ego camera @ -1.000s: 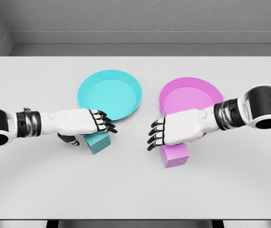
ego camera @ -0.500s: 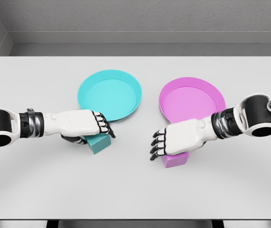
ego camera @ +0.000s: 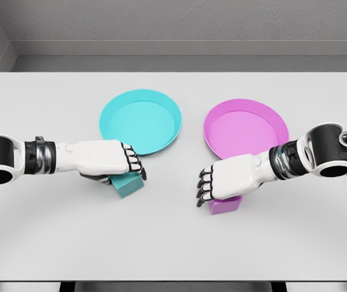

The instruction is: Place the blocks in the corresponding plates according to their colors

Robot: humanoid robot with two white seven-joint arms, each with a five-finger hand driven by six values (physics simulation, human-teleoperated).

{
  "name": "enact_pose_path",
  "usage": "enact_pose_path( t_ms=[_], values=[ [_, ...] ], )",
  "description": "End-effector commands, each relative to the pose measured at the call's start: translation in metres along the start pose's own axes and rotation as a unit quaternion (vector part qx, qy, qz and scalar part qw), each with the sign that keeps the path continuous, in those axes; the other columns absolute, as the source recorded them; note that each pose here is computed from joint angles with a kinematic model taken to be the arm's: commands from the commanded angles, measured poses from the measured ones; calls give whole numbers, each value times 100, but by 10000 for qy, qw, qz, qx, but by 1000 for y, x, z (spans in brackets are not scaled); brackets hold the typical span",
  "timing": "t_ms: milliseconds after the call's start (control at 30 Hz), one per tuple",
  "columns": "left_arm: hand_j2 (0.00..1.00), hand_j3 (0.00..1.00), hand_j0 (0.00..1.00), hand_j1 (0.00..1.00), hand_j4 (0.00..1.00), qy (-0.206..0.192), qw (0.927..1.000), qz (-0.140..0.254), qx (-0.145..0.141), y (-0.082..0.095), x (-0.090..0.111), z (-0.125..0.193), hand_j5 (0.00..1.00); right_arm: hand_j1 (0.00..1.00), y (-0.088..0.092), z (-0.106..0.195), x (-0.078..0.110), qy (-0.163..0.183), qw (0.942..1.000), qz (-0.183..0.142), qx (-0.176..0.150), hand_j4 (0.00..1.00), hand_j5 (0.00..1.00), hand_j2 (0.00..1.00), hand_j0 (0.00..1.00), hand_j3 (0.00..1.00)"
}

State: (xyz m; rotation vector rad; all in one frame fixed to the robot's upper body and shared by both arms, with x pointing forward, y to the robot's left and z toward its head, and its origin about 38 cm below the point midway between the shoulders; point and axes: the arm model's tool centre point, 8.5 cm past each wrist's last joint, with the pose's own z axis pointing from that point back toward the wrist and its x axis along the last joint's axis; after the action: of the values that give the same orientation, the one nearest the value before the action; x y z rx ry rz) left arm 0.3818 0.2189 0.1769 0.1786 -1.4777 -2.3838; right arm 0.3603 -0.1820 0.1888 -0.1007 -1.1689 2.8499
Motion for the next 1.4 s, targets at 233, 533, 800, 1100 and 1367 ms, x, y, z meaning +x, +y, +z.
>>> enact_pose_path(
  t_ms=[233,533,800,1100,1367],
  values=[
    [41,41,41,41,41,50,9997,-186,163,24,-10,9,41,83,3,1,0,11,10000,5,51,83,83,83,83,83],
    [41,41,41,41,41,628,9976,-29,305,40,-58,18,41,80,-1,4,-3,69,10000,19,8,80,80,80,80,80],
    [42,42,42,42,42,1099,9919,377,506,59,-110,-5,42,77,-11,11,-9,181,9997,52,-157,77,77,77,77,77],
    [82,82,82,82,82,1261,9882,621,609,59,-121,-14,82,77,-30,36,-21,386,9972,-96,-633,77,77,77,77,77],
    [100,100,100,100,100,1271,9878,636,641,59,-121,-12,100,77,-36,67,-51,828,9903,-428,-1028,77,77,77,77,77]
  ],
)
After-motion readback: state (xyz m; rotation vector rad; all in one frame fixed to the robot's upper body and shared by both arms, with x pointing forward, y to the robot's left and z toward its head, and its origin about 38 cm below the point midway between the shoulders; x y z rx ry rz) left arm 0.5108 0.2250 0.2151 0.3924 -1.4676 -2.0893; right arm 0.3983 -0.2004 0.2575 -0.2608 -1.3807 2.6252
